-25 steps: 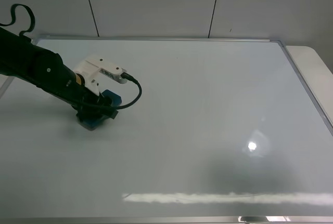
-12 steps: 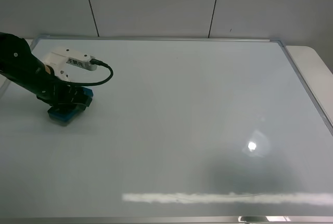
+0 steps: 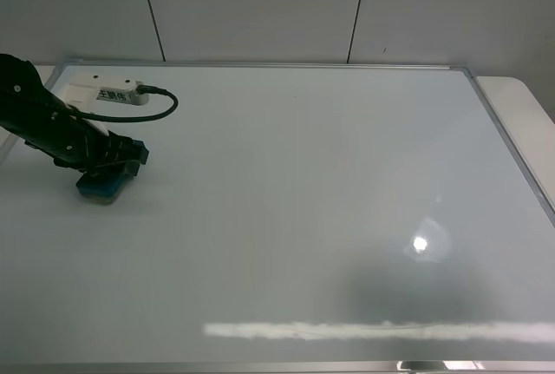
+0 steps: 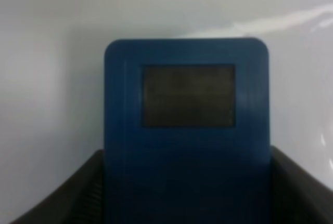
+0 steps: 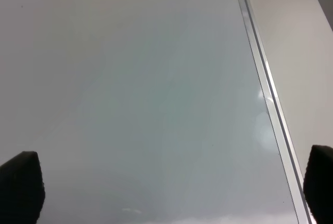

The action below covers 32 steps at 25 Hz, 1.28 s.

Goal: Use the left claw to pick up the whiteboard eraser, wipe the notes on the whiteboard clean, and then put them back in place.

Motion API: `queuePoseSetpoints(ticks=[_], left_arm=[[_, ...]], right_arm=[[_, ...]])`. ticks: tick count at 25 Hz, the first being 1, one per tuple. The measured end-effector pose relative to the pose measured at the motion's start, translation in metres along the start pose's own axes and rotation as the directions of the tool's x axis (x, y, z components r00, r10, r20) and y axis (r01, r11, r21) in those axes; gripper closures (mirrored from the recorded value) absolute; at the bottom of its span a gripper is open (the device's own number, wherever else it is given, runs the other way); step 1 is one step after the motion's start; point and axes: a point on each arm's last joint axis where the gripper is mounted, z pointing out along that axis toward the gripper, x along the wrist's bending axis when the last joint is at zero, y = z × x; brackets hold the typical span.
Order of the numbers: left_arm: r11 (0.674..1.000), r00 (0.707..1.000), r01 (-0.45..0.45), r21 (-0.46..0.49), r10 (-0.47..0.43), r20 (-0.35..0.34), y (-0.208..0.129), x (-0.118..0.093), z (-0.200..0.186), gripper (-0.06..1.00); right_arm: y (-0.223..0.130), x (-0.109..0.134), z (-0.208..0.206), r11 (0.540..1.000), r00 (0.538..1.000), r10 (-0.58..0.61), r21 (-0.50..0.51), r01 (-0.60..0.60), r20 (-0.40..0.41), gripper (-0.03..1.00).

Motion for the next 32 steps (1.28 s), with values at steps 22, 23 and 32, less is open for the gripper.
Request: queuePoseSetpoints(ticks=[22,23,32], left_arm=[[0.992,1.000,-0.022,-0.124,0.022,0.001,0.011,0.000,-0.001,-0.04],[0.991,1.000,-0.022,-0.130,0.022,0.001,0.012,0.000,-0.001,-0.04],[0.978,1.000,-0.023,-0.209,0.025,0.003,0.021,-0.001,-0.017,-0.04]], right_arm=[[0.000,0.000,0.000,1.000,1.000,0.000,0.000,0.000,0.000,-0.03],[0.000,0.000,0.000,1.000,1.000,0.000,0.000,0.000,0.000,-0.03],[0.000,0.000,0.000,1.000,1.000,0.000,0.000,0.000,0.000,-0.03]])
